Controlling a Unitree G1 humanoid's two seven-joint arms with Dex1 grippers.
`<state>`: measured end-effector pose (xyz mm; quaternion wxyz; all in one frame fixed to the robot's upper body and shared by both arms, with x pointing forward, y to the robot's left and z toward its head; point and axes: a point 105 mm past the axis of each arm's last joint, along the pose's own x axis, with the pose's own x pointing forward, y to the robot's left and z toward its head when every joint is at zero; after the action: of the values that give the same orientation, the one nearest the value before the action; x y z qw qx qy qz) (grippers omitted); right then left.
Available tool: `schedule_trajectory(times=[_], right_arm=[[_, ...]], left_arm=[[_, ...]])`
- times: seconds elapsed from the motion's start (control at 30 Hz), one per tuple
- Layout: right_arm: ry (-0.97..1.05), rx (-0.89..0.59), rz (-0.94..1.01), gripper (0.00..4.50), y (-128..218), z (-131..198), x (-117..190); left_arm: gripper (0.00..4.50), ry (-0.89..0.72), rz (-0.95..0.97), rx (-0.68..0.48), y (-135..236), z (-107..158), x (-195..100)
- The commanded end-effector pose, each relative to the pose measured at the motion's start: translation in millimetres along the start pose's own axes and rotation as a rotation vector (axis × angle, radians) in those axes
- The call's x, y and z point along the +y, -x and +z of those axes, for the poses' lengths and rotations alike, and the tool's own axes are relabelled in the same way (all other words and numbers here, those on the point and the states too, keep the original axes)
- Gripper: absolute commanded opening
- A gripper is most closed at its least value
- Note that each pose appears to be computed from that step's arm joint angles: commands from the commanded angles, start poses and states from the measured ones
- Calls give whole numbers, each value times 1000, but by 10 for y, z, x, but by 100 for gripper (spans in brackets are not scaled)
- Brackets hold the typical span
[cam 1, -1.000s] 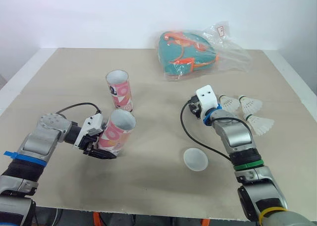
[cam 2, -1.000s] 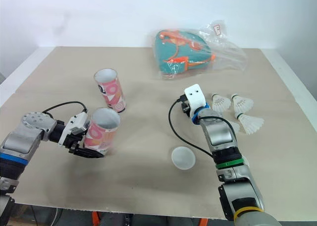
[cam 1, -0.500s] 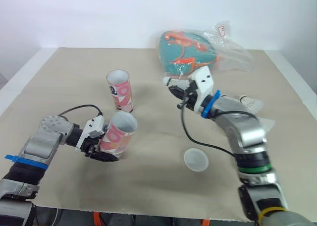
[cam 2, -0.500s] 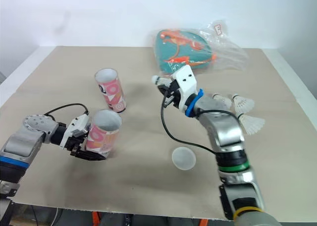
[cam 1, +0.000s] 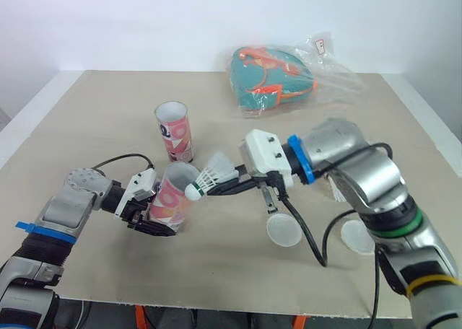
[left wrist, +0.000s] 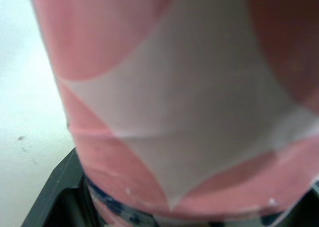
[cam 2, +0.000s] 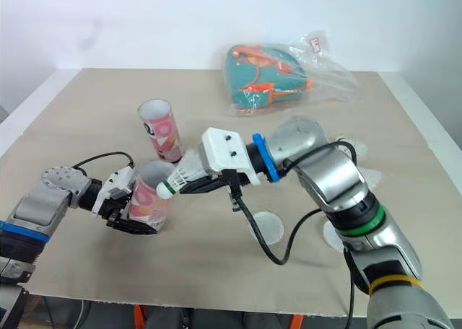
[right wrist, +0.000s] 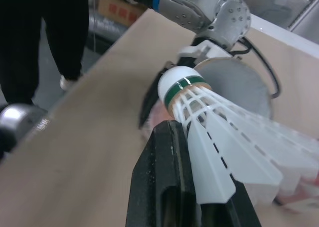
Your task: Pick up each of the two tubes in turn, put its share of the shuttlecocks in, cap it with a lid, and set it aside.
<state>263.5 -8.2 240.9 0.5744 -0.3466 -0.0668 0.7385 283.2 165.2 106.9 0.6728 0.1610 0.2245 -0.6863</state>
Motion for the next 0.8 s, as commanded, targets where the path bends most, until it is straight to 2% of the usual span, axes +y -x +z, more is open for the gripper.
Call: schedule_trajectory(times=[0.03, 0.23, 0.5, 0.53, 0.57, 0.7, 0.8], right_arm=[[45, 19, 12, 7, -10, 0, -102], [33, 13, -40, 7, 166, -8, -295], [66, 75, 73, 7, 23, -79, -137], [63, 71, 86, 72, 4, -65, -133], [50, 55, 95, 87, -7, -28, -144], [7, -45, 92, 238, 30, 141, -179], [-44, -127, 89, 253, 173, 257, -175]], left_arm=[[304, 44, -81, 41, -215, -154, -97], [304, 46, -74, 43, -198, -159, -102], [304, 45, -72, 46, -186, -158, -90], [304, 44, -72, 46, -186, -154, -85], [304, 42, -72, 47, -187, -149, -77], [304, 34, -75, 43, -205, -126, -64], [304, 33, -79, 43, -213, -127, -65]])
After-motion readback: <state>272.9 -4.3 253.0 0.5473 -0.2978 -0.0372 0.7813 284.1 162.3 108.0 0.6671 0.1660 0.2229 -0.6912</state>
